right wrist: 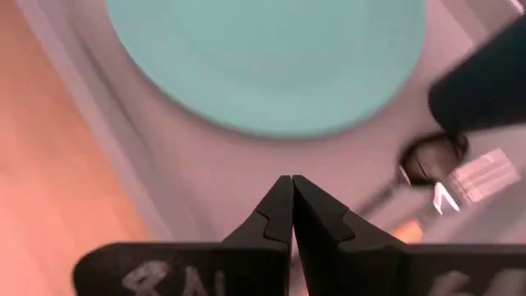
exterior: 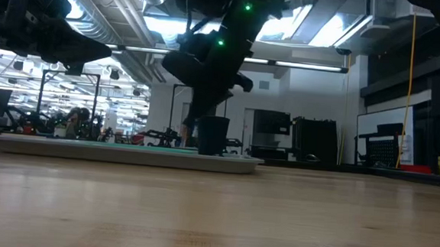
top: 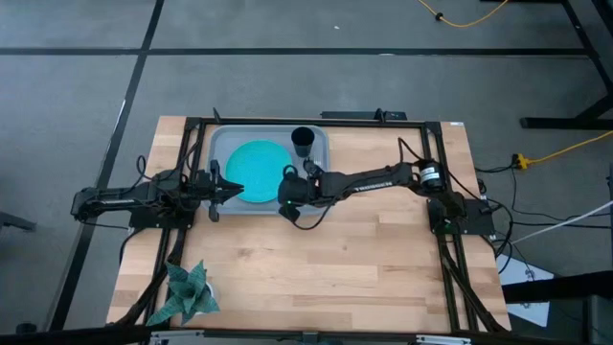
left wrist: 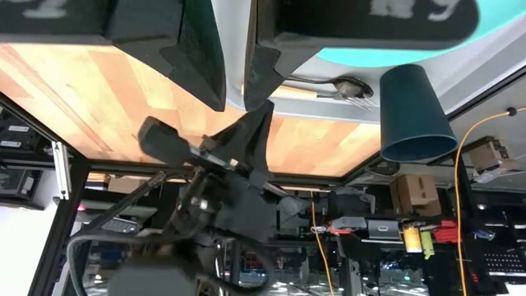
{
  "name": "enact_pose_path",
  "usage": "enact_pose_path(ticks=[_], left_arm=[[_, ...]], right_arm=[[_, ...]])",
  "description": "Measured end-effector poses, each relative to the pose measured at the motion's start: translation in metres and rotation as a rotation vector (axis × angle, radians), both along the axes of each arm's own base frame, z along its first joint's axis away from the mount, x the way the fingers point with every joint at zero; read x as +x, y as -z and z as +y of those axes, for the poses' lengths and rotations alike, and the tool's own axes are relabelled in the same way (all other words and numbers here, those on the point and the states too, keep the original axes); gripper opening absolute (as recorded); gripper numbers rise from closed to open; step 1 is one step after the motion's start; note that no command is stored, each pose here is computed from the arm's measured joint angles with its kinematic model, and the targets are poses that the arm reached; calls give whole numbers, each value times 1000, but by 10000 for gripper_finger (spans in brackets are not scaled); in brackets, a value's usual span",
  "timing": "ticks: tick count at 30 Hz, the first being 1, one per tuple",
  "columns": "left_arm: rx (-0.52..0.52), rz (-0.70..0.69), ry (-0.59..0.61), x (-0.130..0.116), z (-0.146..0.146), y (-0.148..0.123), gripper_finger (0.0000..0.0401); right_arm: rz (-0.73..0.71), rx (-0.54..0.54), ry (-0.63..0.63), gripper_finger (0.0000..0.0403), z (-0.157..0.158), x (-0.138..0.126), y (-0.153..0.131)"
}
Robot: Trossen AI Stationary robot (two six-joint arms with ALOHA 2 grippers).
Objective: Pick and place plate/cup/fork/spoon on tray
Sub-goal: Return to Home Position
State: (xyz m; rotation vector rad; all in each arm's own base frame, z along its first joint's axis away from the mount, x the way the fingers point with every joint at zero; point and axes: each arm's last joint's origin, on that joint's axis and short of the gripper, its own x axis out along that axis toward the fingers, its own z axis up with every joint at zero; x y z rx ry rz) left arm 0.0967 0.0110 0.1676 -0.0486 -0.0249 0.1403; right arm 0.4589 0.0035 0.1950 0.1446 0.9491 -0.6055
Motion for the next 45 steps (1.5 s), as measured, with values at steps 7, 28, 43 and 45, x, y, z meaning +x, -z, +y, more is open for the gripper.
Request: enact_pose_path(ticks=[7, 28, 43, 45], left_arm=[[0, 0, 0, 0, 0, 0, 41], [0, 0, 0, 0, 0, 0, 41], [0, 0, 0, 0, 0, 0, 41], [0, 1, 0, 0, 0, 0, 41]], right_arm=[[253, -45, -83, 16, 1, -19, 12], [129, -76, -438, 16, 18, -43, 21], [-49, -116, -445, 17, 17, -28, 10], [-49, -115, -444, 17, 17, -28, 10]])
